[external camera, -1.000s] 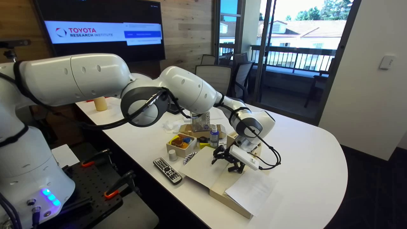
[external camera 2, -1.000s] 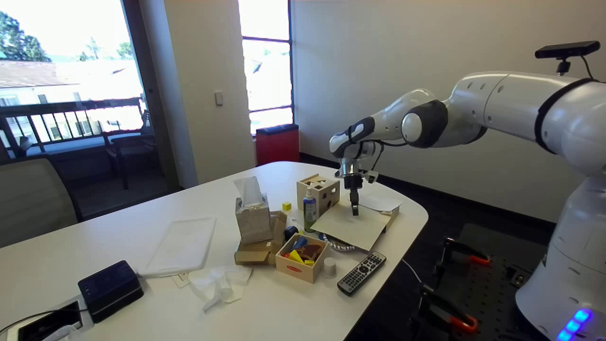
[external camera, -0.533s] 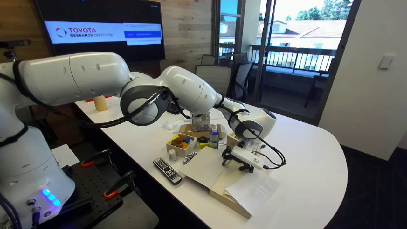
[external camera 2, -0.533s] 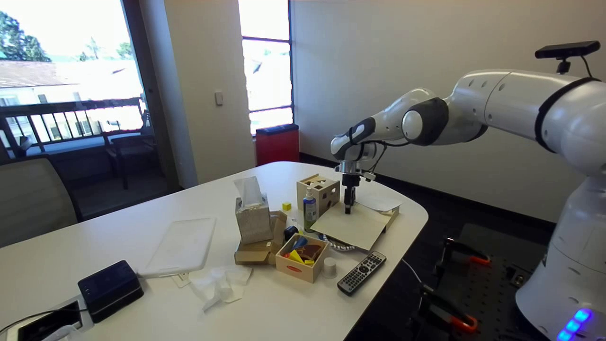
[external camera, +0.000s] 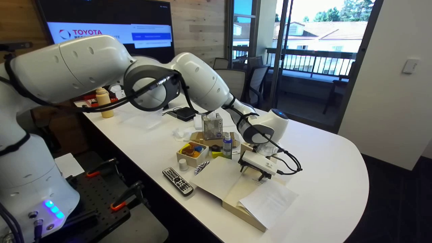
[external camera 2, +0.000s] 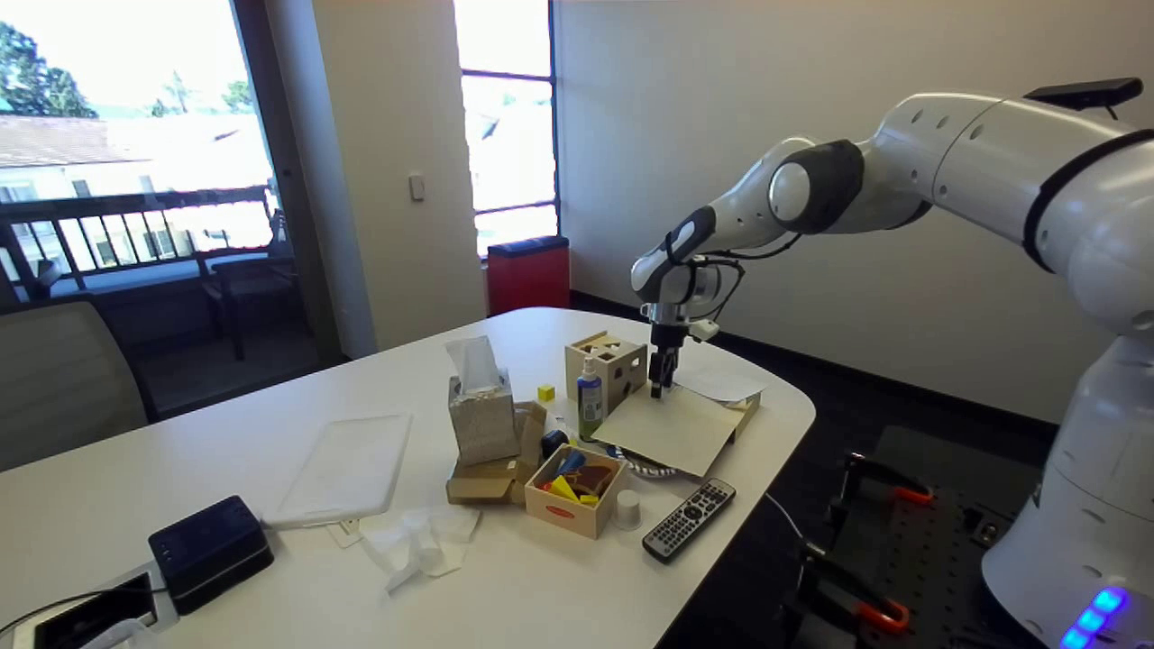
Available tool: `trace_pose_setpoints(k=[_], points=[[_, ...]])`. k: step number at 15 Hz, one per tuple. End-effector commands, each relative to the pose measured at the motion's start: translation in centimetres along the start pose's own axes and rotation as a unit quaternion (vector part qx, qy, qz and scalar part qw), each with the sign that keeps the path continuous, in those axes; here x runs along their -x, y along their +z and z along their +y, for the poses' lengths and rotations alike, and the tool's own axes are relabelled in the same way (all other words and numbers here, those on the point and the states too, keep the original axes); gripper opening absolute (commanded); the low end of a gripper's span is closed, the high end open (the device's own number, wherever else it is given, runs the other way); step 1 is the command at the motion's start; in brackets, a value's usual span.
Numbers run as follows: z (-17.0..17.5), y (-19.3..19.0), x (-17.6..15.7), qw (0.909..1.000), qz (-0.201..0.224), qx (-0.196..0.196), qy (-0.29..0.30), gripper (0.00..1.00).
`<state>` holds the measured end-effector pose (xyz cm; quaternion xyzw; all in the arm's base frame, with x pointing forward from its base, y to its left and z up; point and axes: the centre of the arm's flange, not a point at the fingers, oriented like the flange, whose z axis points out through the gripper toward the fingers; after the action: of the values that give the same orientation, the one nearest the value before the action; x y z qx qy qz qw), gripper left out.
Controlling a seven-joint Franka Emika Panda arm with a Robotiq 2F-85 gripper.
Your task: Open the book
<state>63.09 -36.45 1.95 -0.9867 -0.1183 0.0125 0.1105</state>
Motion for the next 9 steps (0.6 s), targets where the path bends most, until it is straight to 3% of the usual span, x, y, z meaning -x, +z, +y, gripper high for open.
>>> trace_pose_setpoints(k=[1,7,9], points=[[-5.6,-3.7,4.3,0.9993,0.005,0.007,0.038,1.0],[-8.2,-8.2,5.2,0.9972,0.011,0.007,0.074,1.0],[-9.1,-9.8,5.4,0.9958,0.007,-0.01,0.09,1.0]])
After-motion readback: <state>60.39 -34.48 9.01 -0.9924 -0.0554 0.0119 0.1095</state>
